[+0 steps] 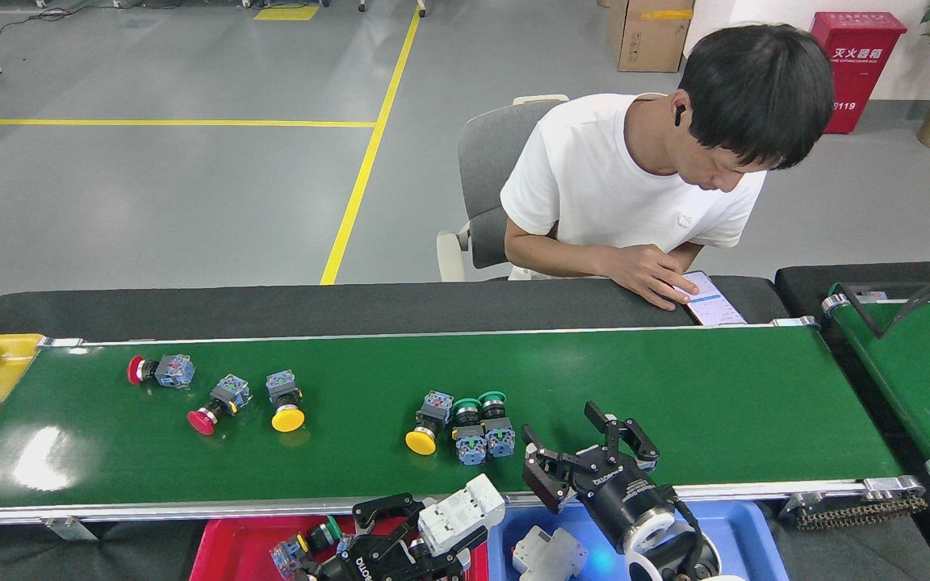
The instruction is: Pick switch part from conveyor to tray
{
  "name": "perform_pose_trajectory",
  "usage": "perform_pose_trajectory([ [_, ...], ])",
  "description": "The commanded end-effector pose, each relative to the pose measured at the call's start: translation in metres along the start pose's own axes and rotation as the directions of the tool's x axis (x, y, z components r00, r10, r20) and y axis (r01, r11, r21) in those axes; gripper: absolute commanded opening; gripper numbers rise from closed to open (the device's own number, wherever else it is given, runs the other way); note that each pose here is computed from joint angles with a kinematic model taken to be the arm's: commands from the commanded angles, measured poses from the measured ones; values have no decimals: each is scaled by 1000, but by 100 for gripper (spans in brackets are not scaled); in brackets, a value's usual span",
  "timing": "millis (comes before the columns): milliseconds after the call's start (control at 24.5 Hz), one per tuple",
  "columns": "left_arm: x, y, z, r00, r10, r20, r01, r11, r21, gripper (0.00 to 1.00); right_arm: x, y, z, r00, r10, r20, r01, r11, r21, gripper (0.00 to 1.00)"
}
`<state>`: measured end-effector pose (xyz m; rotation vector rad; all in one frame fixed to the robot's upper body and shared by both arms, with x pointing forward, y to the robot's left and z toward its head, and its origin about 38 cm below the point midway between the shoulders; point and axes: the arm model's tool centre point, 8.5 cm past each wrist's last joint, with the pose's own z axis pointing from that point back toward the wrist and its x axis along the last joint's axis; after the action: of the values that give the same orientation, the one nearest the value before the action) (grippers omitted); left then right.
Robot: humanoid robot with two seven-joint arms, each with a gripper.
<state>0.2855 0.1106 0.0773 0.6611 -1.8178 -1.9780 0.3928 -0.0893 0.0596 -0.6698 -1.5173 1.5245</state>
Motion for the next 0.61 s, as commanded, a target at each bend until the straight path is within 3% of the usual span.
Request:
perform_pose_trajectory([
  [0, 3, 5, -2, 1000, -9, 12, 9, 1000, 17, 8, 4, -18, -11, 1000, 4, -6, -4, 999, -36, 99],
  [163, 10, 5, -6, 999, -7, 34, 7, 1000, 17, 8, -6, -31, -4, 1000, 4, -27, -6, 998, -65, 100],
  [327, 9, 4, -4, 999, -5, 32, 4, 1000, 15, 8, -80, -61, 29, 985, -34, -167, 8, 988, -153, 100],
  [449, 11, 2, -2, 999, 1, 32, -1, 1000, 9, 8, -129, -87, 72, 969, -41, -245, -16, 974, -224, 100],
  [571, 18, -5, -6, 999, -23, 45, 24, 999, -36, 15, -163, -94, 120, 948, -33, -317, -48, 968, -246, 100],
])
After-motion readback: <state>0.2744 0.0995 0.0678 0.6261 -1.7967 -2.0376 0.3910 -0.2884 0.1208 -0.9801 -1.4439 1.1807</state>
